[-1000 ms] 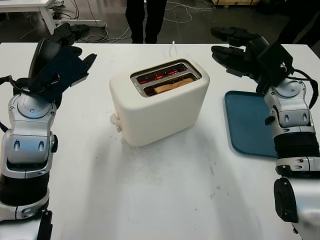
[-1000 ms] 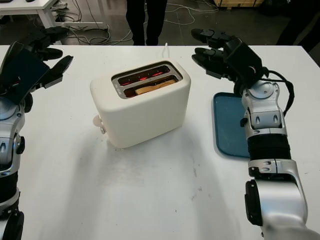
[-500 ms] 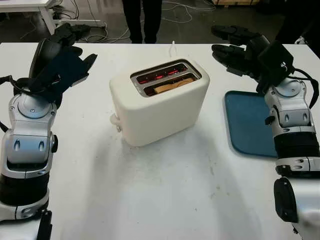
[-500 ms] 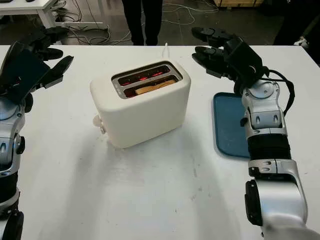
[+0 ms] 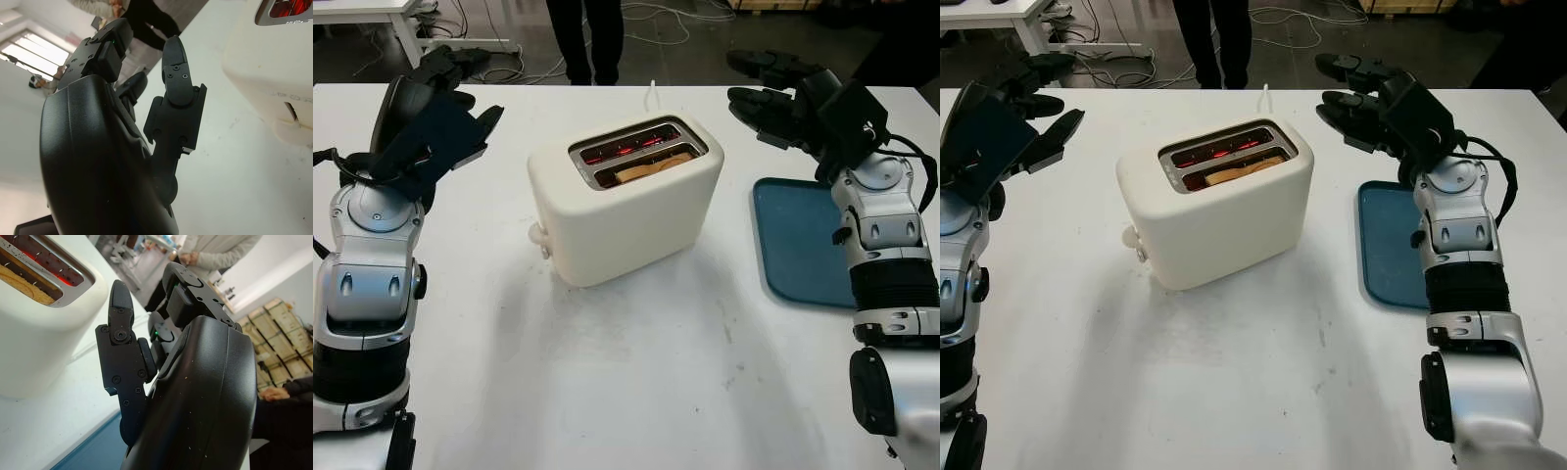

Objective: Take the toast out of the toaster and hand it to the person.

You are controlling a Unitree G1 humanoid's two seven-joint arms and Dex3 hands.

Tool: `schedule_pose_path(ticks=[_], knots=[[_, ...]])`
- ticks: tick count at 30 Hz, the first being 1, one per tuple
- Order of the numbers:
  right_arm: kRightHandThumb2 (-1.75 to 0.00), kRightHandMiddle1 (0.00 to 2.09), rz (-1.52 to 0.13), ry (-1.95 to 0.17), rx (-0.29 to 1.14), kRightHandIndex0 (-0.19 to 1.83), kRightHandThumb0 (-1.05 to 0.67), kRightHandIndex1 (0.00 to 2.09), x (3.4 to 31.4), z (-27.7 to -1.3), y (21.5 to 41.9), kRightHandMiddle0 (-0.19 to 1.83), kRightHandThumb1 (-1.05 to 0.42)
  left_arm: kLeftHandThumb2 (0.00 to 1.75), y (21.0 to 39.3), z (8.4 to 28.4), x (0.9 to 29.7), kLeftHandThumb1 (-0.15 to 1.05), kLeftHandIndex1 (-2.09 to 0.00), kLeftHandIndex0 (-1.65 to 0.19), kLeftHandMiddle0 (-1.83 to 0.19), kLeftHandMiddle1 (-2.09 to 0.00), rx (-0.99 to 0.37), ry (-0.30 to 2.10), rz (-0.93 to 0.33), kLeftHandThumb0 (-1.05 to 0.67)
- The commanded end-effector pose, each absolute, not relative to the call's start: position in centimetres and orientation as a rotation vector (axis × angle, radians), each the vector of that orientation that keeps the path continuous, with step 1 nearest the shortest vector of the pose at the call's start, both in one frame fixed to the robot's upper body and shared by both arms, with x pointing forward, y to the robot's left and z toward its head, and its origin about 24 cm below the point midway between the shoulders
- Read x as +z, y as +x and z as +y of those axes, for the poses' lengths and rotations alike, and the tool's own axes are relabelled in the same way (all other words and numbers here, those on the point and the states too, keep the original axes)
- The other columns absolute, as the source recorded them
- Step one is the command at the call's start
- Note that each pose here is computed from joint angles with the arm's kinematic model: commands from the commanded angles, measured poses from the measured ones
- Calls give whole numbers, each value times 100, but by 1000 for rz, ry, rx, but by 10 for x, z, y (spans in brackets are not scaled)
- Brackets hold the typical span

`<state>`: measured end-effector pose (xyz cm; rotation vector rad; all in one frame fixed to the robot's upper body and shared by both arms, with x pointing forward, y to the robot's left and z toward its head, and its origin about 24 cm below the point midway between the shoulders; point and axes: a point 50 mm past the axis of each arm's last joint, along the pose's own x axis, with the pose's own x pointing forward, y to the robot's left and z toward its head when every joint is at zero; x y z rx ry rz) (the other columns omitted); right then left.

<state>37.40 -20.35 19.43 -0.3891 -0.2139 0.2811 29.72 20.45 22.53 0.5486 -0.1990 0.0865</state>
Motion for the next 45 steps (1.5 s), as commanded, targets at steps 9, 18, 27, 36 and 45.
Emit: schedule_pose_path(ticks=[9,18,27,36,45], knots=[[-29,1,-231,-395,278,55,-35,1,196,-204,375,53,-92,45,295,206,227,92,-39,-28,-3,-98,100,560,-211,-35],[-28,0,-236,-387,290,54,-38,0,195,-202,376,53,-92,45,295,206,226,92,-38,-27,-4,-96,100,564,-205,-35],[-31,0,-239,-376,286,52,-38,0,195,-201,377,52,-92,45,295,206,226,92,-37,-27,-2,-93,99,564,-200,-35],[-41,0,-258,-350,292,49,-45,0,195,-200,376,51,-92,45,295,206,225,92,-36,-28,-4,-92,105,542,-194,-35],[-44,0,-257,-352,289,50,-43,1,195,-201,377,50,-92,49,295,205,225,92,-33,-27,-5,-89,101,523,-196,-36]])
